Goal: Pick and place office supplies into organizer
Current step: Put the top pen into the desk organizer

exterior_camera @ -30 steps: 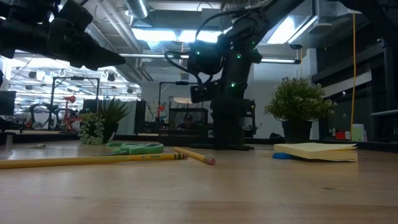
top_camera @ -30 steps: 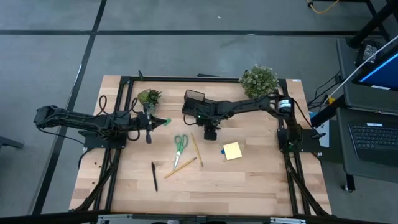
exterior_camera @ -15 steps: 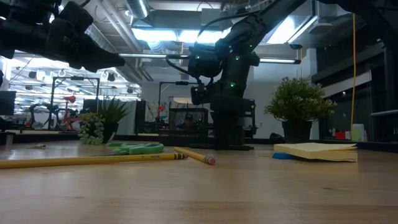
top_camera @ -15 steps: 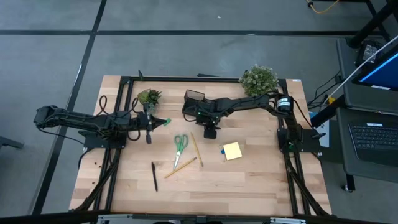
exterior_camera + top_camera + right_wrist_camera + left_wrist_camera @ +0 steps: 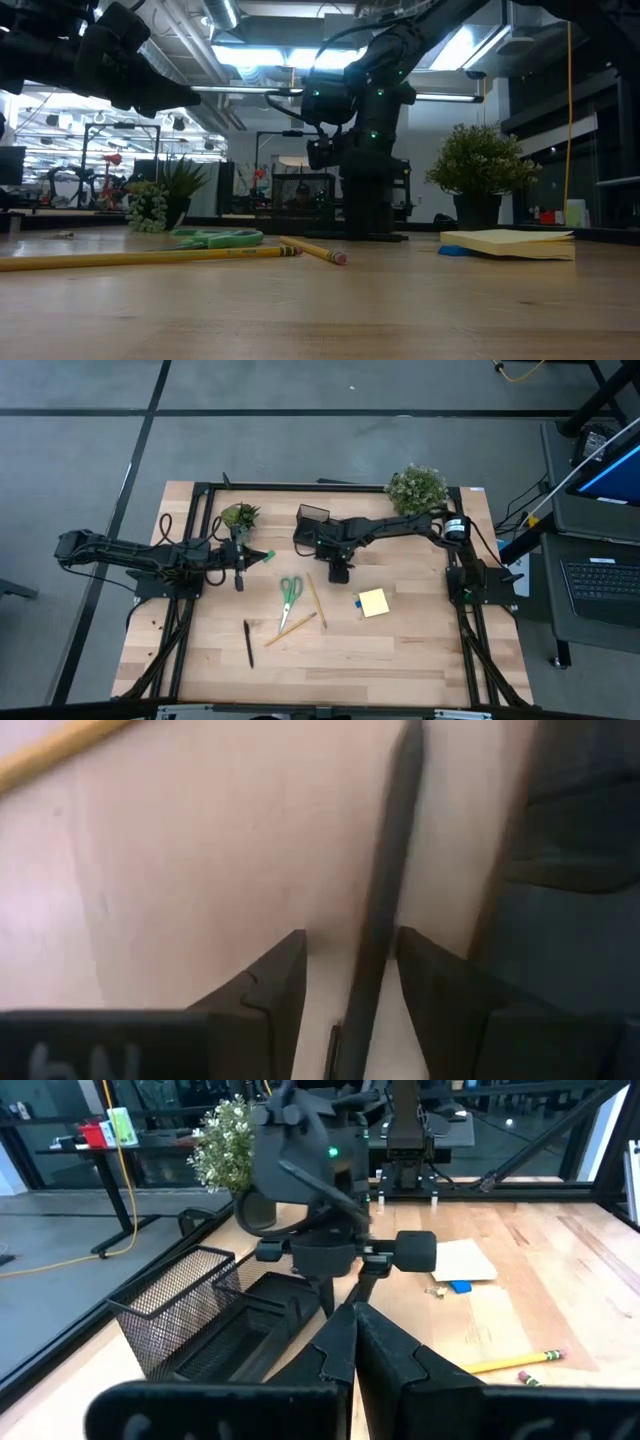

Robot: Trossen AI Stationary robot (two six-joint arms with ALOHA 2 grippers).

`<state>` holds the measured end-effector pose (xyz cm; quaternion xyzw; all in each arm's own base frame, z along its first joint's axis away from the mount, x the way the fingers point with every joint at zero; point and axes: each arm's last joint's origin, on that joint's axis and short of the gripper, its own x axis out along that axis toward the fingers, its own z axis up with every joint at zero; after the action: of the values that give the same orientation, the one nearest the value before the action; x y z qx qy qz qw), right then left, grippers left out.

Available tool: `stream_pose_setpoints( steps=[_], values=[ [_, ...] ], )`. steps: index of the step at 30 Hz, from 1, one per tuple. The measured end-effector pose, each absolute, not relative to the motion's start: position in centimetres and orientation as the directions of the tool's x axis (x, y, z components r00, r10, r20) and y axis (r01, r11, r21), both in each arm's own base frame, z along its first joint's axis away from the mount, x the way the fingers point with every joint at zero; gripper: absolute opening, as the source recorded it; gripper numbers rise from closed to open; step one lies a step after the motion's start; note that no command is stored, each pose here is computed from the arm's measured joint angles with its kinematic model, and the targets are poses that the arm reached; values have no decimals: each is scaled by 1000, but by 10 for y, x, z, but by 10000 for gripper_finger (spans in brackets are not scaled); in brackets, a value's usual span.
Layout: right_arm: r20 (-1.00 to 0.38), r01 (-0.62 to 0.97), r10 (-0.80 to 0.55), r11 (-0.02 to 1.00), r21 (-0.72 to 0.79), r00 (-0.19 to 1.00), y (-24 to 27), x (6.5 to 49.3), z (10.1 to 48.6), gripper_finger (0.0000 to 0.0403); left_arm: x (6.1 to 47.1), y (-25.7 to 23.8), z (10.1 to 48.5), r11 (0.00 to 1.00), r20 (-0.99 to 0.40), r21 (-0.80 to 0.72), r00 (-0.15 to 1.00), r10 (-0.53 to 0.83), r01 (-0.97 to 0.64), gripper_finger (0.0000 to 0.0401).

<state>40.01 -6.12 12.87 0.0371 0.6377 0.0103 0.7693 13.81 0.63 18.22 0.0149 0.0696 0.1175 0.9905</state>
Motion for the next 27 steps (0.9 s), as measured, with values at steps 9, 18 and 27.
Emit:
stream_pose_setpoints(
  steps=[9,18,27],
  values=[
    [-989,-44,-20,999,-27,146,-36,400,128,157,138,6,182,972,-135,55,963,234,-229,3],
    [-990,-115,-9,993,-26,144,-40,400,128,154,138,6,182,970,-134,102,963,234,-222,2],
    [-988,-143,34,990,12,149,-56,398,128,94,138,6,182,972,-135,56,963,234,-229,5]
  ],
)
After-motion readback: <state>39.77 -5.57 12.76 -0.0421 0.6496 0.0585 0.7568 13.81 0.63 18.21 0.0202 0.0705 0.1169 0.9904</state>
